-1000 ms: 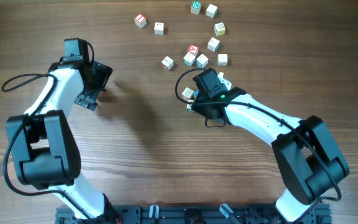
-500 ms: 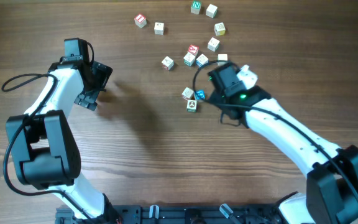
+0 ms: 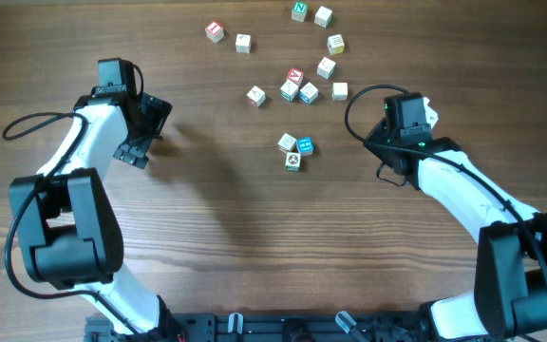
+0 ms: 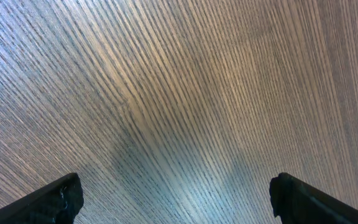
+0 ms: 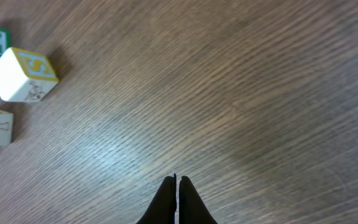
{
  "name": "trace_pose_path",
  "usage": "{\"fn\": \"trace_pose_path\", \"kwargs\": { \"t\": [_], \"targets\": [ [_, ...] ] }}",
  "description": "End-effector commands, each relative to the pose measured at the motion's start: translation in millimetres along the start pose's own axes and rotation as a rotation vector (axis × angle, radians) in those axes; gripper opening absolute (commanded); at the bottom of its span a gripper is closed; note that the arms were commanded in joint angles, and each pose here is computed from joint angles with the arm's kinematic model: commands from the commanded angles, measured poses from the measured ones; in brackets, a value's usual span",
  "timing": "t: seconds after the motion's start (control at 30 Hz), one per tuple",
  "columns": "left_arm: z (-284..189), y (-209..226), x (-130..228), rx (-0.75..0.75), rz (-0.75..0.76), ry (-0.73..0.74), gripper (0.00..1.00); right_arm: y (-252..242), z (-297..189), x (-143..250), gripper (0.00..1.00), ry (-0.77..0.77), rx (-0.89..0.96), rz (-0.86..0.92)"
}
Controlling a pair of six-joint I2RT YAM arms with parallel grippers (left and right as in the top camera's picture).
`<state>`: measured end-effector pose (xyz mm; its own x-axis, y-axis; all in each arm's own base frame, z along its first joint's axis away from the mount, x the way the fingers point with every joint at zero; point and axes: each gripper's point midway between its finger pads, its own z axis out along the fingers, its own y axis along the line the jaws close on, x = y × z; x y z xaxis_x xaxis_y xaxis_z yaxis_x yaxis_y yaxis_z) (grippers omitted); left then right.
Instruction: Form a circle
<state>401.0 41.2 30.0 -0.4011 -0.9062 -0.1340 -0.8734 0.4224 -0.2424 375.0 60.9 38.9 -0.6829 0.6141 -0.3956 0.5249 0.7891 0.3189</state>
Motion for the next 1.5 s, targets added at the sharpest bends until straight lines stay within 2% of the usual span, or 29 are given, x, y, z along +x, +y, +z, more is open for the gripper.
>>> {"fn": "trace_pose_path", "kwargs": {
  "t": [0.0,0.1,0.37,0.4,0.43,0.47,0.6,0.73,0.87,1.0,1.17,1.23,1.33,1.47],
  "targets": [
    [4.0,1.3,0.3,-0.009,-0.011,0.006,1.0,12.5,-3.1,7.6,0.04,0.048,-0.068,-0.081],
    [4.0,1.3,0.3,-0.009,-0.011,0.006,1.0,21.8,-30.7,-0.5,0.04,0.019,-0.12,-0.11],
    [4.0,1.3,0.3,-0.009,-0.011,0.006,1.0,18.9,-182.0,-19.3,0.06,-0.203,-0.295,-0.21],
    [4.0,1.3,0.3,-0.009,-0.011,0.006,1.0,16.3,-197.9,-19.1,0.33,-0.232,-0.318,-0.209],
    [4.0,1.3,0.3,-0.009,-0.011,0.006,1.0,14.8,-209.2,-17.1,0.81,-0.244,-0.341,-0.203],
    [4.0,1.3,0.3,-0.009,-0.011,0.006,1.0,10.6,-219.8,-14.9,1.0,-0.258,-0.353,-0.202],
    [4.0,1.3,0.3,-0.009,-0.011,0.006,1.0,-13.3,-240.9,-6.0,1.0,-0.29,-0.324,-0.195],
    [4.0,1.3,0.3,-0.009,-0.011,0.006,1.0,-21.8,-244.4,2.5,1.0,-0.261,-0.324,-0.129],
    [4.0,1.3,0.3,-0.009,-0.011,0.006,1.0,-22.5,-253.3,1.3,1.0,-0.295,-0.342,-0.162],
    [4.0,1.3,0.3,-0.009,-0.011,0.006,1.0,-17.4,-279.3,-10.5,1.0,-0.427,-0.398,-0.245],
    [4.0,1.3,0.3,-0.009,-0.011,0.006,1.0,-36.2,-331.6,-27.5,1.0,-0.71,-0.406,-0.314],
    [4.0,1.3,0.3,-0.009,-0.011,0.006,1.0,-59.4,-328.8,-27.4,1.0,-0.771,-0.353,-0.258],
    [4.0,1.3,0.3,-0.009,-0.011,0.006,1.0,-73.9,-310.5,-18.1,1.0,-0.8,-0.393,-0.158],
    [4.0,1.3,0.3,-0.009,-0.011,0.006,1.0,-70.7,-308.6,-20.1,1.0,-0.991,-0.491,-0.188]
  ]
}}
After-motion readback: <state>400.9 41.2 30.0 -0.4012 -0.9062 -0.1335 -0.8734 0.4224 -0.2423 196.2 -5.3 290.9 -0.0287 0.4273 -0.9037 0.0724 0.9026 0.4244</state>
